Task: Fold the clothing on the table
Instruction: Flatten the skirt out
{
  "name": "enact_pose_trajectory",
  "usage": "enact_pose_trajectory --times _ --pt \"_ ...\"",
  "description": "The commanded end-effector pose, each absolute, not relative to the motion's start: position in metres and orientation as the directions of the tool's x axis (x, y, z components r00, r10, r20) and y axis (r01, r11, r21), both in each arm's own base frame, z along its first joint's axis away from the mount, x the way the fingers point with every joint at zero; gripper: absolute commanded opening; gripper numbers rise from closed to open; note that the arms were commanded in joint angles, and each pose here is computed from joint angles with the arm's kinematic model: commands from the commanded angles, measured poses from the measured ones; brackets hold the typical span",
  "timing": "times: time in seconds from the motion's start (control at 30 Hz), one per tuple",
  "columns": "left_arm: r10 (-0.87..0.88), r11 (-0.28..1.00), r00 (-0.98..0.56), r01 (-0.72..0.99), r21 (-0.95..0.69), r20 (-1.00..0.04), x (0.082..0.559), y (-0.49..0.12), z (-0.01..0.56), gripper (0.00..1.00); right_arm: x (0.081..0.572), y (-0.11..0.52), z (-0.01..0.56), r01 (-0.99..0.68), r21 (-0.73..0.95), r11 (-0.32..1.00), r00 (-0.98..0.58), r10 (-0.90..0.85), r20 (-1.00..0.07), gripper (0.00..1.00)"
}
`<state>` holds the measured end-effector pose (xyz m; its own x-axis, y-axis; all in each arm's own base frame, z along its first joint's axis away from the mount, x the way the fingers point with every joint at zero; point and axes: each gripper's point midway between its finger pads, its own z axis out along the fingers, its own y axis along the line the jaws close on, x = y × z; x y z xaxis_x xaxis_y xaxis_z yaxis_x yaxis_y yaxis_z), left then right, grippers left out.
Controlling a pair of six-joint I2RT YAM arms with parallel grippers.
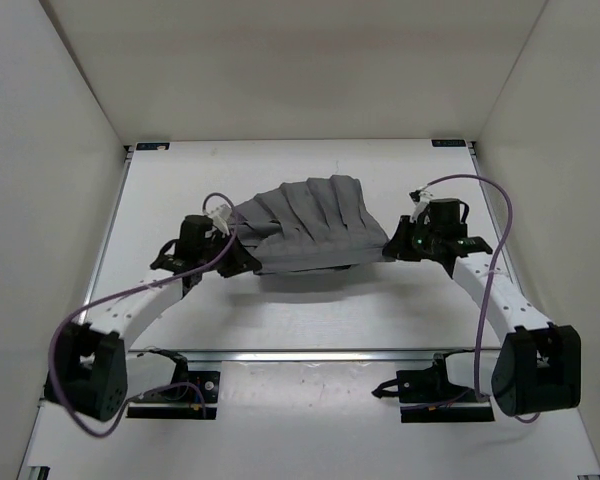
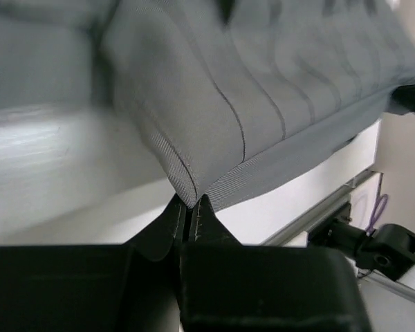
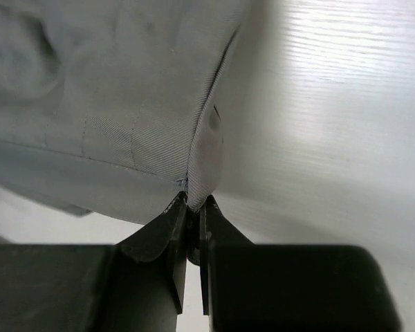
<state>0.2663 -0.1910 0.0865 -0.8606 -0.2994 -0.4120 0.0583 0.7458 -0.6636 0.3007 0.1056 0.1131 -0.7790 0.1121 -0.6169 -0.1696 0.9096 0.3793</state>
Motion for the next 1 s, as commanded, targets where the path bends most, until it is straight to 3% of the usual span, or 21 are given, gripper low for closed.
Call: enact_pose_trajectory --times 0.0,0.1,0.2,0.33,0.37,0.43,0.47,0.5,0.57,0.6,0.63,0.77,0.87,0.9,0.97 --pt "-0.286 0.834 -0.838 0.021 -0.551 -0.465 0.256 -0.146 0.108 0.0 0.306 0.091 0.147 -0.19 0.351 0.917 -0.709 0.119 -0.695 0.0" --pt "-0.283 0.857 -0.835 0.001 -0.516 -0.472 0.248 -0.138 0.107 0.0 0.286 0.108 0.128 -0.22 0.335 0.916 -0.749 0.061 -0.66 0.0" --pt "-0.277 0.844 -0.869 -0.016 -0.537 -0.41 0.235 -0.147 0.09 0.0 0.271 0.126 0.109 -0.231 0.39 0.892 -0.789 0.063 -0.611 0.0" --pt "-0.271 0.842 -0.88 -0.02 -0.54 -0.39 0.258 -0.149 0.085 0.0 0.296 0.141 0.106 -0.261 0.404 0.877 -0.793 0.044 -0.608 0.0" --pt "-0.253 0.855 -0.873 0.0 -0.518 -0.417 0.282 -0.147 0.094 0.0 0.316 0.141 0.118 -0.266 0.393 0.88 -0.782 0.042 -0.622 0.0" --pt "-0.228 0.868 -0.816 0.078 -0.491 -0.531 0.348 -0.149 0.151 0.0 0.373 0.135 0.175 -0.303 0.338 0.891 -0.704 0.029 -0.709 0.0" --pt "-0.191 0.883 -0.846 0.073 -0.464 -0.497 0.362 -0.144 0.142 0.0 0.386 0.132 0.173 -0.29 0.33 0.898 -0.723 0.02 -0.691 0.01" --pt "-0.189 0.878 -0.773 0.143 -0.457 -0.606 0.403 -0.15 0.2 0.0 0.414 0.127 0.224 -0.31 0.3 0.902 -0.65 0.03 -0.759 0.0" --pt "-0.16 0.885 -0.734 0.189 -0.425 -0.66 0.451 -0.148 0.248 0.0 0.453 0.117 0.283 -0.317 0.24 0.917 -0.55 0.028 -0.834 0.0" --pt "-0.163 0.891 -0.65 0.226 -0.393 -0.742 0.475 -0.15 0.301 0.0 0.469 0.108 0.334 -0.32 0.202 0.926 -0.452 0.037 -0.891 0.0" --pt "-0.181 0.886 -0.519 0.282 -0.367 -0.835 0.486 -0.151 0.369 0.0 0.474 0.105 0.383 -0.331 0.168 0.929 -0.352 0.043 -0.935 0.01" --pt "-0.251 0.913 -0.249 0.26 -0.315 -0.935 0.484 -0.135 0.473 0.0 0.466 0.078 0.483 -0.28 0.071 0.957 -0.11 0.042 -0.993 0.0" --pt "-0.178 0.926 -0.256 0.283 -0.25 -0.95 0.471 -0.141 0.432 0.0 0.455 0.065 0.456 -0.249 0.039 0.968 -0.096 0.016 -0.995 0.01" --pt "-0.168 0.935 -0.2 0.278 -0.221 -0.965 0.458 -0.143 0.443 0.0 0.448 0.061 0.459 -0.244 0.037 0.969 -0.063 0.022 -0.998 0.0" --pt "-0.036 0.961 -0.3 0.252 -0.115 -0.953 0.45 -0.149 0.378 0.0 0.44 0.045 0.385 -0.221 0.093 0.971 -0.211 0.045 -0.976 0.0"
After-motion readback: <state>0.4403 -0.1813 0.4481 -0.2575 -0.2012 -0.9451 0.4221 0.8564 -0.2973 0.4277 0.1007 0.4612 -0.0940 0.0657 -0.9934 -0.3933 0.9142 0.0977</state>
